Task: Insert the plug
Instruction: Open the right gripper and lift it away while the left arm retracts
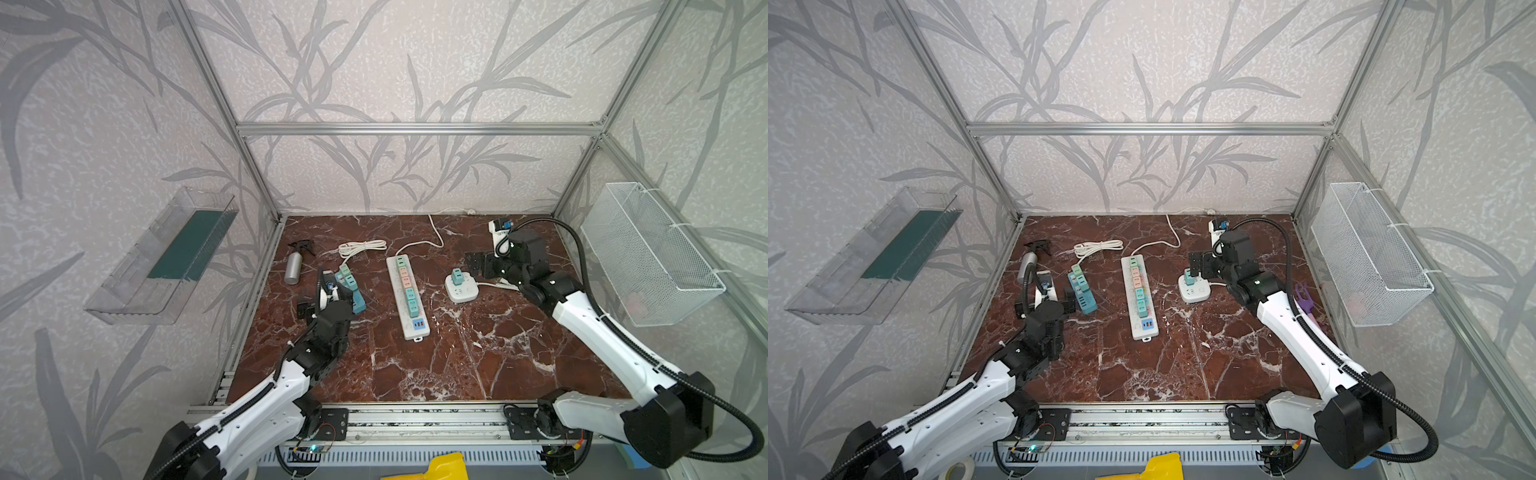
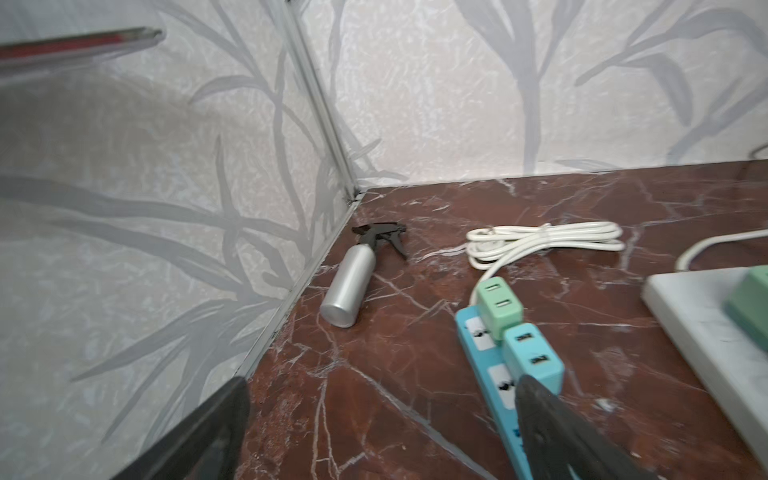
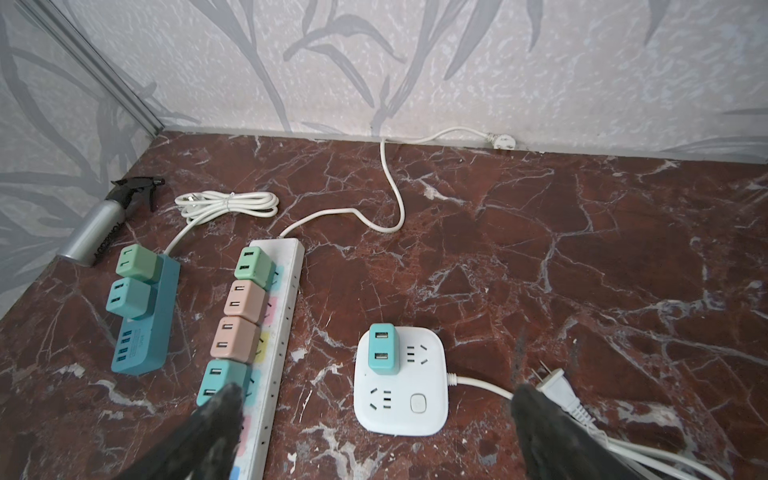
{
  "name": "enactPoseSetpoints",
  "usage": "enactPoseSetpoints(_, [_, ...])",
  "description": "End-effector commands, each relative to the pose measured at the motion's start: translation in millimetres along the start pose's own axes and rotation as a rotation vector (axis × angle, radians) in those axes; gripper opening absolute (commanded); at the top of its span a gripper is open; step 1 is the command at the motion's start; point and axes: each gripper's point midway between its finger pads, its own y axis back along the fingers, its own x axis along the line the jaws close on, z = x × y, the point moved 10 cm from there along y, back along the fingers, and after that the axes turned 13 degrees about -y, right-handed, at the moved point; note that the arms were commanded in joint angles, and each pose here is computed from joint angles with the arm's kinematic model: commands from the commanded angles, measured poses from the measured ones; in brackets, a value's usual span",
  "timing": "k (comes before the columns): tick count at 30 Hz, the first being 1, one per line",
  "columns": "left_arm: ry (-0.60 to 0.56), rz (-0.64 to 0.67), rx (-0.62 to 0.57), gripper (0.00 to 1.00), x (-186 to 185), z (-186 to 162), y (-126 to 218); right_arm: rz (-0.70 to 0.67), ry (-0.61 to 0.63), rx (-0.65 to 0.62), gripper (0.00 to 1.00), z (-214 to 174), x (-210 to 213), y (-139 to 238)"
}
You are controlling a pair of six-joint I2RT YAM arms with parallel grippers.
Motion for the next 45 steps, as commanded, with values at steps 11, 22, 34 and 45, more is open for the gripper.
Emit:
enactPoseSetpoints(11, [0.172, 0.09, 0.027, 0.99, 1.3, -45.5, -112.0, -0.166, 0.073, -0.217, 0.99, -22.7, -51.8, -0.4])
enactPoseSetpoints(22, [0.184, -0.043, 0.1, 0.99, -3.2, -54.2, -127.3, -0.357, 0.1, -0.336, 0.99, -64.8, -109.0, 7.4])
enactPoseSetpoints(34, [0.174, -0.04, 0.06, 0.99, -5.1, -54.7, -127.1, -0.403, 0.129, -0.388, 0.99, -99.4, -133.8, -3.7])
enactPoseSetpoints(45, [0.174, -0.039, 0.06, 0.99, -5.0, -55.1, -126.8, -0.305, 0.178, -0.478, 0.99, -123.7, -145.5, -48.0])
